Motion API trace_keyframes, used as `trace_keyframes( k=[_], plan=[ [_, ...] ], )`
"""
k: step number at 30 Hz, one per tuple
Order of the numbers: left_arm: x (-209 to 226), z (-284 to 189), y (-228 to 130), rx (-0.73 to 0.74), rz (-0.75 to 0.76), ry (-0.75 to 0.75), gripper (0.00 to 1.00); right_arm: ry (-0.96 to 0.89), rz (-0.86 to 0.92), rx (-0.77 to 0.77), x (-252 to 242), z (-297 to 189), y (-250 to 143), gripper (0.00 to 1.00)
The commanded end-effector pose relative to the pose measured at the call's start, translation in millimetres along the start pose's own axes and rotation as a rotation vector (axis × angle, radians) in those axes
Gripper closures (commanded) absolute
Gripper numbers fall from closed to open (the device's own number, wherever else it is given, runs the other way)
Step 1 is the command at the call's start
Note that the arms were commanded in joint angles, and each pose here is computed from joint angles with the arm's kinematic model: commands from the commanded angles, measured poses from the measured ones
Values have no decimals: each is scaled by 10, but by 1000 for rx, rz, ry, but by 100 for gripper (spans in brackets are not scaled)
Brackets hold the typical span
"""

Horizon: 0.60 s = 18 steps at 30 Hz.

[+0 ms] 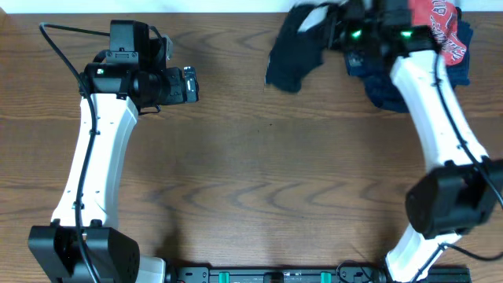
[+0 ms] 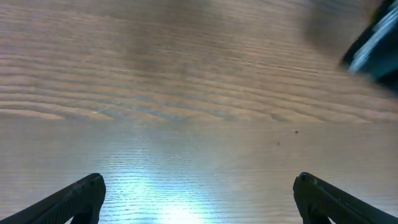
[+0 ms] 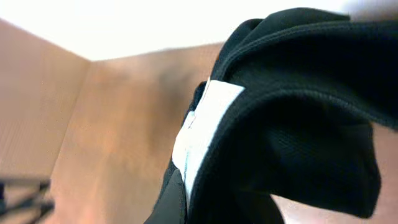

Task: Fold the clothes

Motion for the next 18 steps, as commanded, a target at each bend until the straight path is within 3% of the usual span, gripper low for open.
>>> trace_keyframes(
  k=[1, 11, 18],
  plan=[
    [25, -7, 14, -5, 6, 22, 2, -94, 66, -195, -70, -442, 301, 99],
    [22, -8, 33, -18, 8, 20, 2, -313, 270, -644, -672, -1030, 837, 99],
    [21, -8, 37, -21, 8, 19, 2, -452, 266, -913, -757, -1246, 1048, 99]
  ],
)
Point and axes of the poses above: each gripper's point midway between its finger pads, its own z axis out along the fingers, its own x axis along the line the jaws close on, y = z × x, the point moved 10 cm from there along -z, back along the fingers, and after that the axes turned 2 degrees about -z, right-handed, at the moved point
